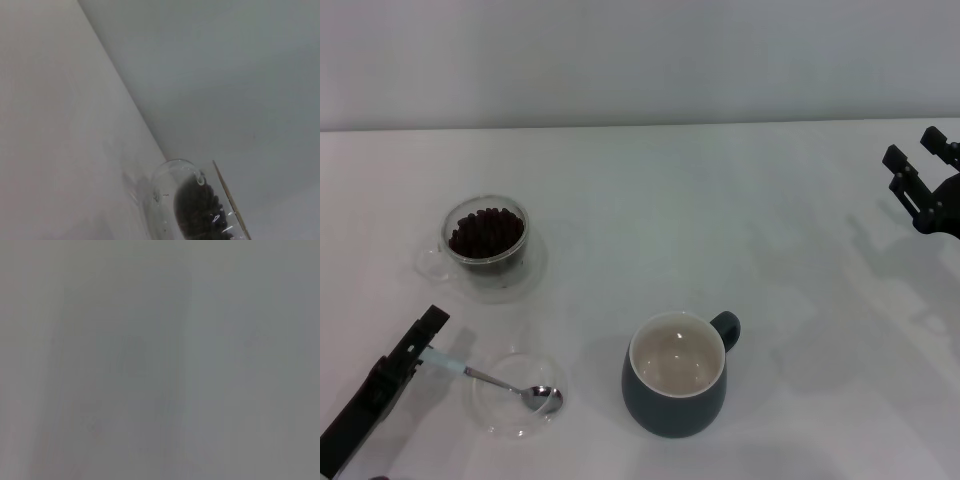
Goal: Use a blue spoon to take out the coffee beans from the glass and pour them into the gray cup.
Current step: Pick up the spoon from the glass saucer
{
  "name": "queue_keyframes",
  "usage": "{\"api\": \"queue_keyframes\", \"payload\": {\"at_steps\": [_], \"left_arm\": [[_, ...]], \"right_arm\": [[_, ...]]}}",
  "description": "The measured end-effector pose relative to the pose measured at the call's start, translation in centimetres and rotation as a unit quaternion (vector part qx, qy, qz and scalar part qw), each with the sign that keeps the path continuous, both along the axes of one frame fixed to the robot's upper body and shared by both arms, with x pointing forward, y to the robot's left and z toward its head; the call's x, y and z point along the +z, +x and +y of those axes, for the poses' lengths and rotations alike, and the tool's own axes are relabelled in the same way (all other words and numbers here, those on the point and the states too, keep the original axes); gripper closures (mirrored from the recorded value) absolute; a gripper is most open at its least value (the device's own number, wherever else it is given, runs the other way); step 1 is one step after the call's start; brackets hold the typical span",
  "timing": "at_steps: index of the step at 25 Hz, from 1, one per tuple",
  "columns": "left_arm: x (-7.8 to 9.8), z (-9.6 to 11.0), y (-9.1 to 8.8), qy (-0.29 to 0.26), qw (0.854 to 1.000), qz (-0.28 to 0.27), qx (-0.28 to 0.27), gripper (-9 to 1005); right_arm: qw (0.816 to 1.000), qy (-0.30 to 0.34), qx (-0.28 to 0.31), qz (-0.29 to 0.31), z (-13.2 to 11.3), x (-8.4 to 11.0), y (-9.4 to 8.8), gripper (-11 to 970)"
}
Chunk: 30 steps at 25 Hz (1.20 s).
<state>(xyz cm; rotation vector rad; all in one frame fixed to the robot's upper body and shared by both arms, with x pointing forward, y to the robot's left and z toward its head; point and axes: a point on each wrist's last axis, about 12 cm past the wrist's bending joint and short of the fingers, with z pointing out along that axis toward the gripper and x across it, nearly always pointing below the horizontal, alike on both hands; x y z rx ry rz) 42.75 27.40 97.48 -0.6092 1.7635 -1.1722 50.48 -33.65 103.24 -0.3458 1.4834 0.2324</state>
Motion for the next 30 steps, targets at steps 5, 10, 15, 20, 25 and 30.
{"api": "queue_keyframes", "payload": {"at_steps": [5,10,15,20,25,30], "left_arm": [[0.1,0.0,0.3,0.002,1.0,-0.003,-0.005,108],[0.2,-0.1,0.7,0.0,1.0,0.001,-0.016,225],[0.1,-0.6,1.3,0.001,0.999,0.017,-0.041,293],[-0.1,-0.7,1.1,0.0,0.999,0.023,-0.04,292],[-0.2,-0.7,0.7,0.002,0.999,0.022,-0.041,292],[-0.1,-0.7,0.5,0.002,0.999,0.014,-0.041,293]], "right_arm": [[1.0,0.0,0.0,0.001,0.0,0.0,0.0,446],[1.0,-0.005,-0.001,0.0,0.0,-0.1,0.0,446],[1.0,-0.006,-0.001,0.001,0.1,-0.1,0.0,446],[1.0,-0.006,-0.002,0.003,0.1,-0.2,0.0,446],[1.0,-0.007,-0.004,0.006,0.0,-0.3,-0.1,446],[1.0,-0.01,-0.007,0.011,-0.2,-0.4,-0.1,445]]}}
